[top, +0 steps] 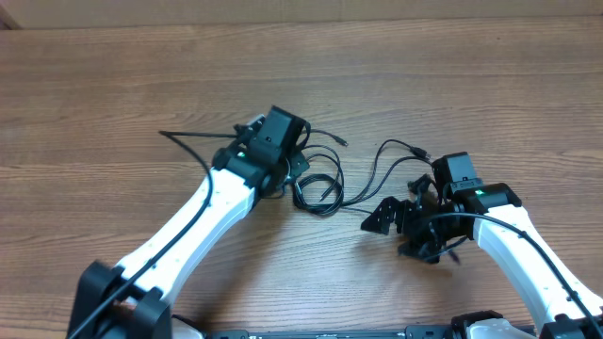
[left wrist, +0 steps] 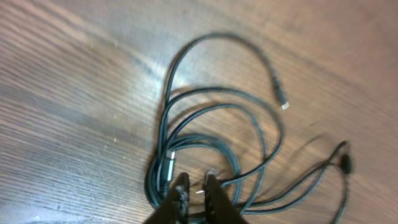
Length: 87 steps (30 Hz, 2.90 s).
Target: Untangle cables
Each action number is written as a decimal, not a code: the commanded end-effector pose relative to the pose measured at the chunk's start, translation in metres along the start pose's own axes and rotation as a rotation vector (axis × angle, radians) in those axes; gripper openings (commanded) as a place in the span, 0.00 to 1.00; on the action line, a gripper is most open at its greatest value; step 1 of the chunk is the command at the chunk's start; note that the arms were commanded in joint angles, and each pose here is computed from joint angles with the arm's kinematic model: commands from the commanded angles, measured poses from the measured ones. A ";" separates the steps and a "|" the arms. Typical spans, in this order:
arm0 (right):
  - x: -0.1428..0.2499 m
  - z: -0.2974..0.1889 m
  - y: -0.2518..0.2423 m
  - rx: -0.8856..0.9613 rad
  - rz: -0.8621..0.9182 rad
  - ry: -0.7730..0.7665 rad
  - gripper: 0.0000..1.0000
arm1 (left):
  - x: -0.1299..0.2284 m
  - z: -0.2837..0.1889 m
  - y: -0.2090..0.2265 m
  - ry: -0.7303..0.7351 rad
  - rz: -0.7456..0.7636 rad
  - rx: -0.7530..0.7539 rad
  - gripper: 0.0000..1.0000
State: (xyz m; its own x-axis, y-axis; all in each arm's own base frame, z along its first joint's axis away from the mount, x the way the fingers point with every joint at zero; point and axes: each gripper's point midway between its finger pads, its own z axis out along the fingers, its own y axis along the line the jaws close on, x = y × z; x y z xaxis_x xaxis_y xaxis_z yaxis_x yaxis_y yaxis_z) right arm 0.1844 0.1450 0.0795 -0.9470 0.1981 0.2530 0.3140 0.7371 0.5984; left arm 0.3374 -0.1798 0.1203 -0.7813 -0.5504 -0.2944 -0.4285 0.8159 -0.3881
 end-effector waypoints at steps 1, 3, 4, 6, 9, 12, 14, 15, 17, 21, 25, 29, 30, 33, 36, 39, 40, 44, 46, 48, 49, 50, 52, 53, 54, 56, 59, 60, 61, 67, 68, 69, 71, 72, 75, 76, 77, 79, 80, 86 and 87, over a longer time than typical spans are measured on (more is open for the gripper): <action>0.033 -0.016 0.062 -0.359 -0.122 0.168 1.00 | -0.021 -0.014 0.000 -0.097 0.026 -0.008 0.18; 0.048 -0.029 0.085 -0.520 -0.152 0.241 1.00 | -0.020 -0.013 0.002 -0.092 0.026 -0.016 0.20; 0.052 -0.034 0.092 -0.566 -0.135 0.267 1.00 | -0.019 -0.013 0.004 -0.088 0.028 -0.025 0.23; 0.051 -0.036 0.095 -0.567 -0.016 0.306 1.00 | -0.018 -0.013 0.005 -0.082 0.028 -0.030 0.29; 0.032 -0.038 0.103 -0.574 0.079 0.286 1.00 | -0.015 -0.013 0.007 -0.066 0.030 -0.035 0.38; -0.019 -0.035 0.111 -0.537 -0.024 0.050 1.00 | -0.009 -0.013 0.008 -0.035 0.032 -0.033 0.40; -0.056 -0.032 0.107 -0.452 -0.143 -0.170 1.00 | -0.002 -0.012 0.008 0.002 0.033 -0.030 0.40; -0.069 -0.031 0.100 -0.396 -0.154 -0.249 1.00 | 0.003 -0.012 0.008 0.027 0.033 -0.027 0.40; -0.087 -0.028 0.085 -0.296 -0.117 -0.347 1.00 | 0.014 -0.013 0.011 0.079 0.037 -0.032 0.41; -0.088 -0.021 0.064 -0.191 -0.052 -0.366 1.00 | 0.031 -0.012 0.026 0.155 0.041 -0.089 0.49; -0.086 -0.015 0.032 -0.047 0.035 -0.382 1.00 | 0.047 -0.002 0.034 0.202 0.039 -0.119 0.42; -0.083 -0.014 0.010 0.051 0.088 -0.391 1.00 | 0.063 0.009 0.041 0.229 0.005 -0.162 0.41; -0.082 -0.013 0.007 0.058 0.092 -0.389 1.00 | 0.069 0.015 0.044 0.239 -0.018 -0.185 0.42; -0.083 -0.013 0.008 0.057 0.091 -0.391 1.00 | 0.080 0.027 0.047 0.255 -0.053 -0.223 0.43; -0.083 -0.014 0.008 0.058 0.090 -0.394 1.00 | 0.085 0.042 0.044 0.258 -0.063 -0.225 0.45; -0.084 -0.014 0.007 0.063 0.092 -0.399 1.00 | 0.088 0.057 0.038 0.257 -0.058 -0.209 0.49; -0.084 -0.014 0.006 0.066 0.092 -0.401 1.00 | 0.089 0.062 0.037 0.257 -0.058 -0.205 0.48; -0.085 -0.014 0.005 0.071 0.093 -0.406 1.00 | 0.097 0.079 0.037 0.278 -0.053 -0.213 0.22; -0.085 -0.014 0.005 0.071 0.093 -0.406 1.00 | 0.100 0.084 0.042 0.287 -0.050 -0.233 0.05; -0.085 -0.014 0.005 0.072 0.093 -0.405 1.00 | 0.101 0.088 0.045 0.287 -0.048 -0.245 0.04; -0.085 -0.014 0.005 0.072 0.093 -0.405 1.00 | 0.101 0.087 0.045 0.287 -0.046 -0.245 0.04; -0.085 -0.014 0.005 0.072 0.093 -0.405 1.00 | 0.098 0.086 0.043 0.285 -0.044 -0.236 0.04; -0.082 -0.013 0.004 0.074 0.086 -0.392 1.00 | 0.088 0.076 0.031 0.279 -0.030 -0.179 0.04; -0.080 -0.012 0.006 0.067 0.072 -0.378 1.00 | 0.083 0.070 0.024 0.275 -0.020 -0.150 0.04; -0.077 -0.011 0.007 0.058 0.075 -0.361 1.00 | 0.078 0.064 0.018 0.264 -0.016 -0.124 0.04; -0.068 -0.008 0.013 0.017 0.075 -0.309 1.00 | 0.069 0.048 0.006 0.236 -0.016 -0.068 0.04; -0.056 -0.004 0.025 -0.048 0.034 -0.235 1.00 | 0.055 0.020 -0.010 0.186 -0.018 0.016 0.04; -0.053 -0.004 0.028 -0.062 0.008 -0.221 1.00 | 0.052 0.011 -0.014 0.172 -0.019 0.040 0.04; -0.051 -0.003 0.030 -0.071 -0.013 -0.211 1.00 | 0.047 0.002 -0.017 0.150 -0.019 0.063 0.04; -0.047 0.001 0.035 -0.073 -0.050 -0.199 1.00 | 0.020 -0.039 -0.025 0.008 -0.005 0.137 0.04; -0.046 0.002 0.037 -0.073 -0.057 -0.197 1.00 | 0.017 -0.042 -0.024 -0.009 -0.006 0.135 0.04; -0.046 0.003 0.038 -0.075 -0.066 -0.197 1.00 | 0.015 -0.045 -0.023 -0.024 -0.006 0.134 0.04; -0.044 0.005 0.043 -0.079 -0.090 -0.194 1.00 | 0.013 -0.049 -0.023 -0.034 -0.008 0.138 0.04; -0.043 0.006 0.045 -0.081 -0.102 -0.192 1.00 | 0.013 -0.051 -0.023 -0.032 -0.012 0.144 0.04; -0.039 0.013 0.059 -0.093 -0.228 -0.194 1.00 | 0.017 -0.051 -0.025 -0.007 -0.043 0.155 0.04; -0.038 0.015 0.065 -0.099 -0.285 -0.198 1.00 | 0.017 -0.051 -0.025 -0.006 -0.049 0.156 0.04; -0.037 0.017 0.071 -0.107 -0.345 -0.204 1.00 | 0.017 -0.051 -0.025 -0.004 -0.056 0.157 0.04; -0.037 0.020 0.080 -0.106 -0.451 -0.228 1.00 | 0.019 -0.051 -0.026 0.005 -0.060 0.162 0.04; -0.040 0.022 0.082 -0.087 -0.470 -0.251 1.00 | 0.019 -0.051 -0.026 0.004 -0.056 0.159 0.04; -0.050 0.024 0.076 -0.045 -0.277 -0.307 1.00 | 0.014 -0.048 0.012 -0.022 -0.039 0.004 0.20; -0.053 0.024 0.078 -0.047 -0.286 -0.317 1.00 | 0.012 -0.047 0.019 -0.020 -0.048 -0.017 0.23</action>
State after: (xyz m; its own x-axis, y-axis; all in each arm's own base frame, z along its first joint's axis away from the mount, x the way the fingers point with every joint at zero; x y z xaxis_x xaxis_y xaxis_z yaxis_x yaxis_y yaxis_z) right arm 0.2469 0.2117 0.0964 -0.9787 0.0995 -0.1795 -0.0445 0.7509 0.6589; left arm 0.2941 -0.1854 0.1441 -0.7849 -0.5678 -0.2480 -0.4391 0.7921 -0.4240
